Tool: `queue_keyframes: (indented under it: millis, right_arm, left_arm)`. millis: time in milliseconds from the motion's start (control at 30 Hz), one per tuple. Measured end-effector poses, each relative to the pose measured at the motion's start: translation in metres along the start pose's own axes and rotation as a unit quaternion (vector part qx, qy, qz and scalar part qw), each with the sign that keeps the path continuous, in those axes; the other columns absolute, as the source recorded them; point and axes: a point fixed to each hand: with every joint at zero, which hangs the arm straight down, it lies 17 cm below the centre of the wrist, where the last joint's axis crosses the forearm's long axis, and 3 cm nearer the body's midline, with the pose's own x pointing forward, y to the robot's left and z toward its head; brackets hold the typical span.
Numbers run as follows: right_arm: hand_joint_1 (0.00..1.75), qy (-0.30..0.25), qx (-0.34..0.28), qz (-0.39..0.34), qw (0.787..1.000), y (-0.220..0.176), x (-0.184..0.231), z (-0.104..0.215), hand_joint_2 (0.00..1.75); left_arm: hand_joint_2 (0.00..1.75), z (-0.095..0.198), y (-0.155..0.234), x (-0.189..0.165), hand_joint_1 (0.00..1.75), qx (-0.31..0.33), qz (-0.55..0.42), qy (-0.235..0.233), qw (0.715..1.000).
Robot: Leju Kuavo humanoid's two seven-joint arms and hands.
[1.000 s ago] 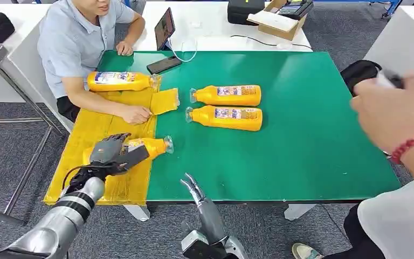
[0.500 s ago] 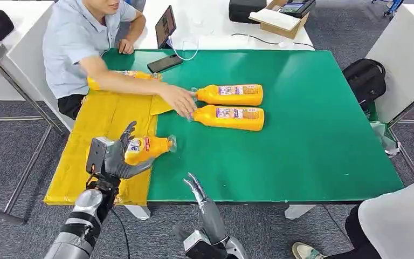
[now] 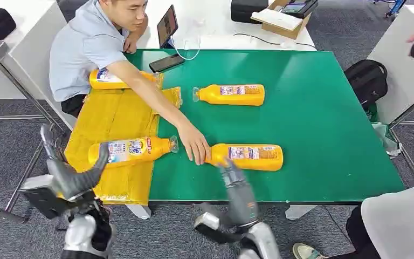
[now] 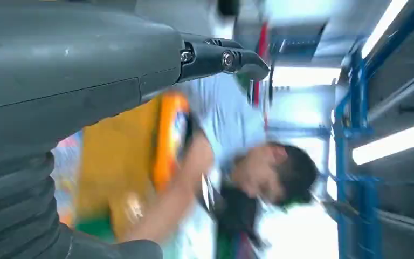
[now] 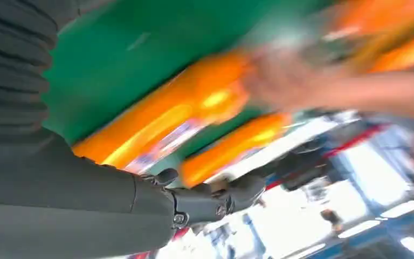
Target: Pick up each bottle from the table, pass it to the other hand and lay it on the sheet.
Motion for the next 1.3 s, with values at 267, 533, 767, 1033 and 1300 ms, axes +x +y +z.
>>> queue_keyframes:
  millis: [267,533,767,1033,1300]
  right_arm:
    - [0.00,0.075,0.036,0.098,0.992,-0.012,-0.099,-0.014,1.75]
    - [0.00,0.116,0.062,0.127,0.983,-0.009,-0.135,-0.045,1.75]
    - [0.00,0.149,0.138,0.155,0.967,0.006,-0.156,-0.068,1.75]
    - [0.00,0.138,0.169,0.195,0.956,0.012,-0.148,-0.090,1.75]
    - [1.52,0.151,0.244,0.201,0.937,0.036,-0.146,-0.087,1.75]
  left_arm:
    - [1.75,0.048,-0.047,0.006,0.00,-0.055,0.001,-0.009,0.998]
    - [1.75,0.062,-0.073,0.016,0.00,-0.084,0.017,-0.019,0.996]
    - [1.75,0.069,-0.098,0.018,0.00,-0.110,0.045,-0.004,0.993]
    - [1.75,0.080,-0.116,0.019,0.00,-0.136,0.052,-0.006,0.989]
    - [1.75,0.082,-0.118,0.014,0.00,-0.139,0.056,0.011,0.989]
